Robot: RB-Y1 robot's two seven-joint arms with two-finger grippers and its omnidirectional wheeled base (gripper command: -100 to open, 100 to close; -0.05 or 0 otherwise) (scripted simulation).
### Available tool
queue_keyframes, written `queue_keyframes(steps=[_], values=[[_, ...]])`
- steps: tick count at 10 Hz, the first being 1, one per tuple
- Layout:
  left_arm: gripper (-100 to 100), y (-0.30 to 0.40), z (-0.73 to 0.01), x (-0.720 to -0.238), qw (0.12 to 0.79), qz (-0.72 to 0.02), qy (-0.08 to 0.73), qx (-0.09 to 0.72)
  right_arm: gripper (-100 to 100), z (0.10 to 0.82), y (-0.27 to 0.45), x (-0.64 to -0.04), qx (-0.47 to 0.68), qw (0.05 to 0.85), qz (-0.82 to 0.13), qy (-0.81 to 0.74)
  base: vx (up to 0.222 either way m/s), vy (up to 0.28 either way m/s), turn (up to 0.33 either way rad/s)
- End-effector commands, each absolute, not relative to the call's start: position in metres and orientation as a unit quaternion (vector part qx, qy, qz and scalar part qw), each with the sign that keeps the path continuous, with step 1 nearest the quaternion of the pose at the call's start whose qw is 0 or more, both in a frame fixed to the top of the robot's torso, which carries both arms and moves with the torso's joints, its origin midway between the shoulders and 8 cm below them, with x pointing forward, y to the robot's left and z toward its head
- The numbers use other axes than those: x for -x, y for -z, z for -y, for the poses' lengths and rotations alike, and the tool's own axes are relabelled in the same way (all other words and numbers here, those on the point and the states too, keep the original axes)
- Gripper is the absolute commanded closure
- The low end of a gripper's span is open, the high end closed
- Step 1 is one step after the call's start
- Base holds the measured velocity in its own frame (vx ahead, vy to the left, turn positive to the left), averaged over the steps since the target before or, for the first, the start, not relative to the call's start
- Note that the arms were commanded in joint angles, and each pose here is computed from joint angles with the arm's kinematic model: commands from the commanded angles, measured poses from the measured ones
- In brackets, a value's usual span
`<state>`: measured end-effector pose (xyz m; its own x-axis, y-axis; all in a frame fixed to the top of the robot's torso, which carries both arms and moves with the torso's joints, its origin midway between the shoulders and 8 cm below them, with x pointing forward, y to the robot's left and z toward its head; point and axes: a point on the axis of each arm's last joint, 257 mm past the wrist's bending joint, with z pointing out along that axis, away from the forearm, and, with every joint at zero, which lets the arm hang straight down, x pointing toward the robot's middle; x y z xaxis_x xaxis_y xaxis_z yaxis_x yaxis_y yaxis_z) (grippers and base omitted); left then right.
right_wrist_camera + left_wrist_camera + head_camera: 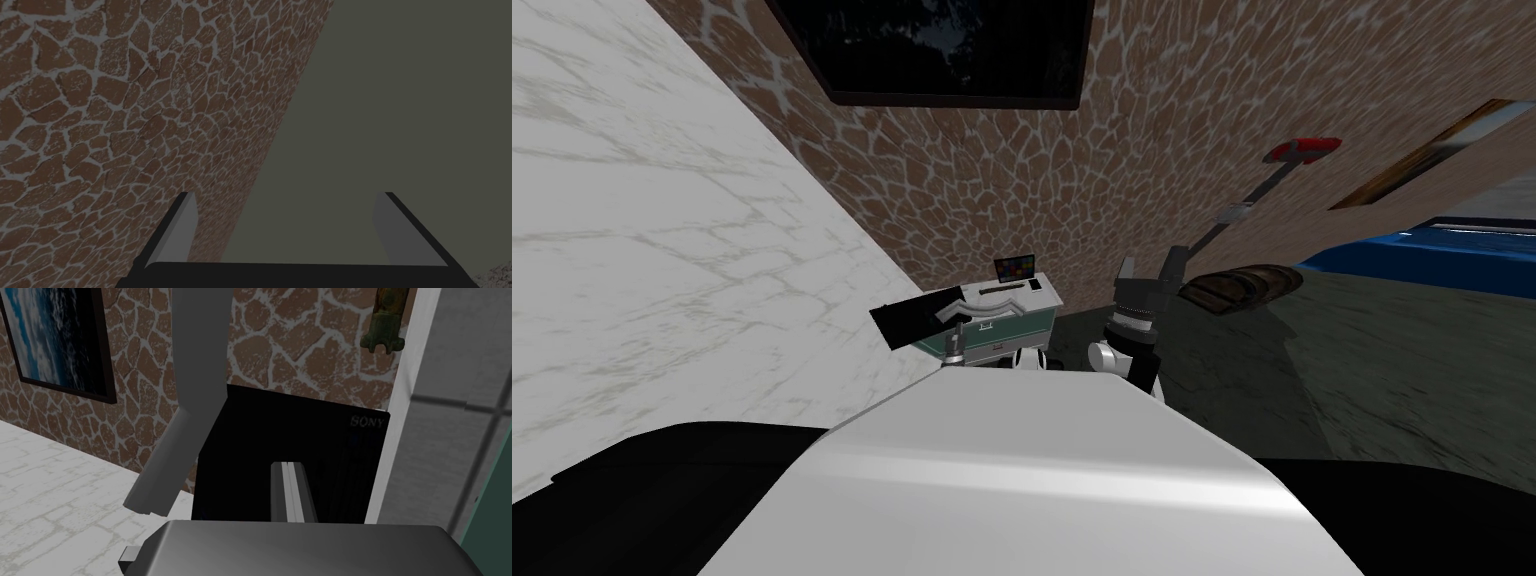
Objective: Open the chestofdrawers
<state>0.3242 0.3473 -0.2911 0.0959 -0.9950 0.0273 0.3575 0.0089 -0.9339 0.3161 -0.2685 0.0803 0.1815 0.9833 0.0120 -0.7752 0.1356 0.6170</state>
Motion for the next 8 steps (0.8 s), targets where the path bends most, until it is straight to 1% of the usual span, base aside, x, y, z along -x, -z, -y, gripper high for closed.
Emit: queue_keyframes(steps=[1, 8], values=[[-100, 0.31, -0.34, -0.323, 0.587, -0.388, 0.552, 0.447, 0, 0.269, -0.08, -0.316, -0.254, 0.725, -0.204, -0.606, -0.017, -0.004, -0.002], [-100, 0.326, -0.342, -0.311, 0.585, -0.384, 0.547, 0.46, 0, 0.269, -0.08, -0.316, -0.254, 0.725, -0.204, -0.606, 0.008, -0.019, 0.003]])
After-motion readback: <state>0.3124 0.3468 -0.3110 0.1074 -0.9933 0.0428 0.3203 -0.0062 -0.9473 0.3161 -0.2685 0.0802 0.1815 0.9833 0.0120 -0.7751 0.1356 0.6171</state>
